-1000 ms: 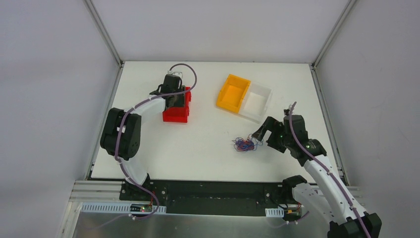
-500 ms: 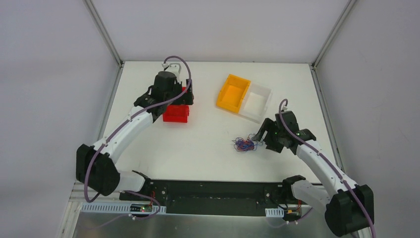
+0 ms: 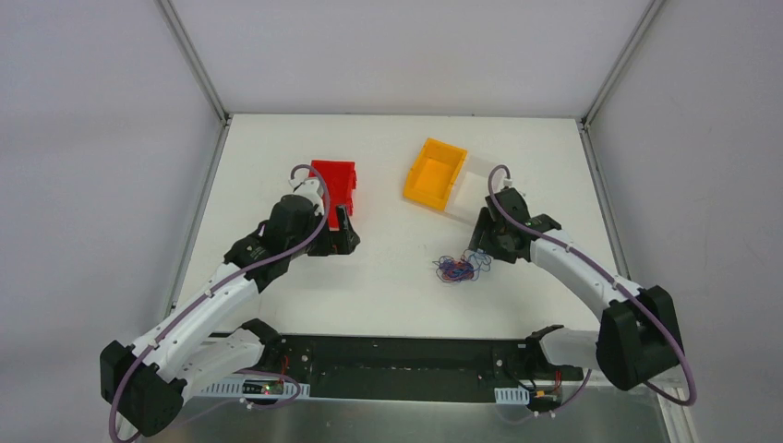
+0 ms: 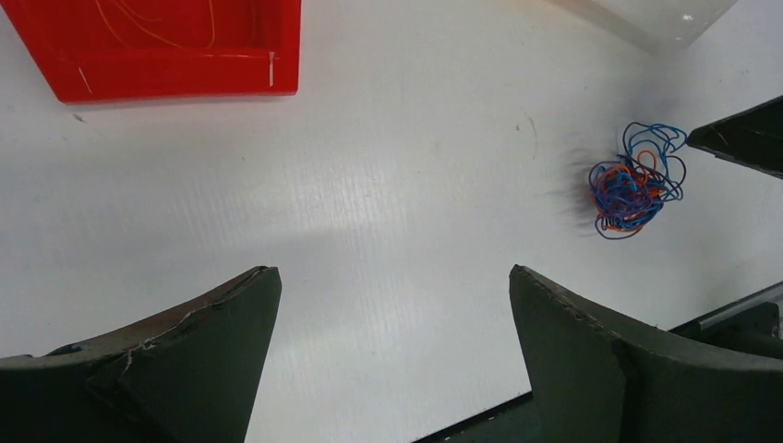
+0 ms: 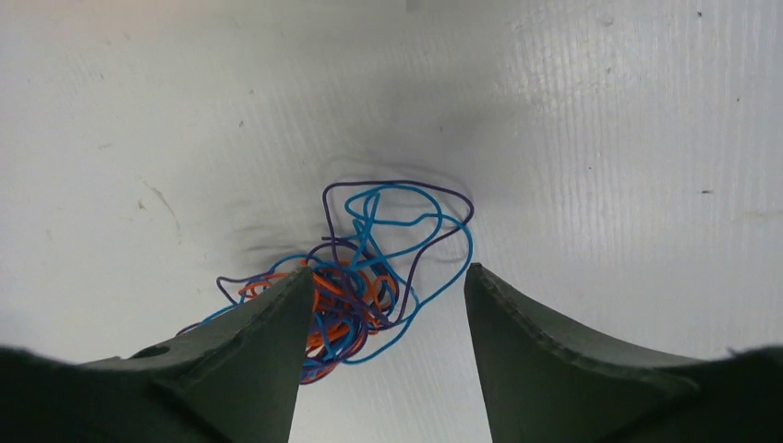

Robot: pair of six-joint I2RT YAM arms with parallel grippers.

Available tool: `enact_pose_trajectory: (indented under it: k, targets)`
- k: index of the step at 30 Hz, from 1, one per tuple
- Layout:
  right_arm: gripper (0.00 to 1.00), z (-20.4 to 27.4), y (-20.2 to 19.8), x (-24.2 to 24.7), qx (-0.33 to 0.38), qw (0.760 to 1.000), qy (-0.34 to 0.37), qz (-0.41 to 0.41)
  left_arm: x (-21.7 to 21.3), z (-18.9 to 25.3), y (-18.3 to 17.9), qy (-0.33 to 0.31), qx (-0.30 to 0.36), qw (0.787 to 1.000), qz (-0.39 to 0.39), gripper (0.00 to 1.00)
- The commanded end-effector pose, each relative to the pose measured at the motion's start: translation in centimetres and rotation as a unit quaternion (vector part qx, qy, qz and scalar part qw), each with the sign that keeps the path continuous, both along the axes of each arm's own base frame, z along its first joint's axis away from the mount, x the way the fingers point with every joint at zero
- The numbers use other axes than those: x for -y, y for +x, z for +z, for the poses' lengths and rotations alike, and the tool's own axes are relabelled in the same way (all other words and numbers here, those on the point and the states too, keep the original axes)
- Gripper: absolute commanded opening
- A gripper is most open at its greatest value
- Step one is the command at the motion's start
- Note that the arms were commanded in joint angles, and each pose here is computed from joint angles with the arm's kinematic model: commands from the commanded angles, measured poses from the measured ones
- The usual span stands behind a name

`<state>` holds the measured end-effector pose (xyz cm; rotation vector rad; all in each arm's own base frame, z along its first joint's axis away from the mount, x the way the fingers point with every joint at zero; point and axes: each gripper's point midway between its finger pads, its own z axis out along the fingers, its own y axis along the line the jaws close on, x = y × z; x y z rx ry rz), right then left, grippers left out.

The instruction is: Untangle the cables

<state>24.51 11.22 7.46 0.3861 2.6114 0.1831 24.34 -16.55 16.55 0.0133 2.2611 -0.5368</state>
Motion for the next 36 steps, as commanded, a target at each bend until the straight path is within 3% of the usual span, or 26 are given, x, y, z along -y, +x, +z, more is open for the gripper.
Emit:
enact_pose_trajectory:
  k: [1,3,6,11,16,25,31,36]
  targets:
    - [0.64,-0.5,1.5,0.2,0.001,0.998,-0.055,0.017,0.3,0.5,-1.1,-0.041,-0.003,0.999,0.003,0.98]
    - [0.61,-1.2,1.4,-0.3,-0.009,0.998,-0.063,0.027,0.5,0.5,-1.3,-0.05,-0.009,0.999,0.005,0.97]
    - [0.45,-2.3,1.4,-1.5,-0.025,0.997,-0.052,0.042,1.1,-0.2,-1.4,-0.068,-0.028,0.997,0.006,0.97]
    - [0.0,-0.5,1.3,-4.7,-0.007,0.997,-0.002,0.082,3.0,-0.9,-1.5,-0.091,-0.053,0.994,-0.028,0.96]
    - [0.0,5.1,0.3,-8.7,0.043,0.984,0.082,0.153,5.3,-0.8,-1.7,-0.116,-0.056,0.988,-0.088,0.89]
    - [0.0,16.2,-3.1,-13.4,0.129,0.924,0.248,0.262,9.9,3.5,-1.6,-0.198,0.02,0.962,-0.186,0.86]
    - [0.0,17.2,-3.6,-14.1,0.119,0.916,0.267,0.274,11.9,7.6,-1.5,-0.241,0.087,0.938,-0.233,0.78]
    - [0.0,17.5,-3.8,-14.6,0.112,0.913,0.282,0.273,12.6,9.4,-2.0,-0.24,0.126,0.926,-0.264,0.71]
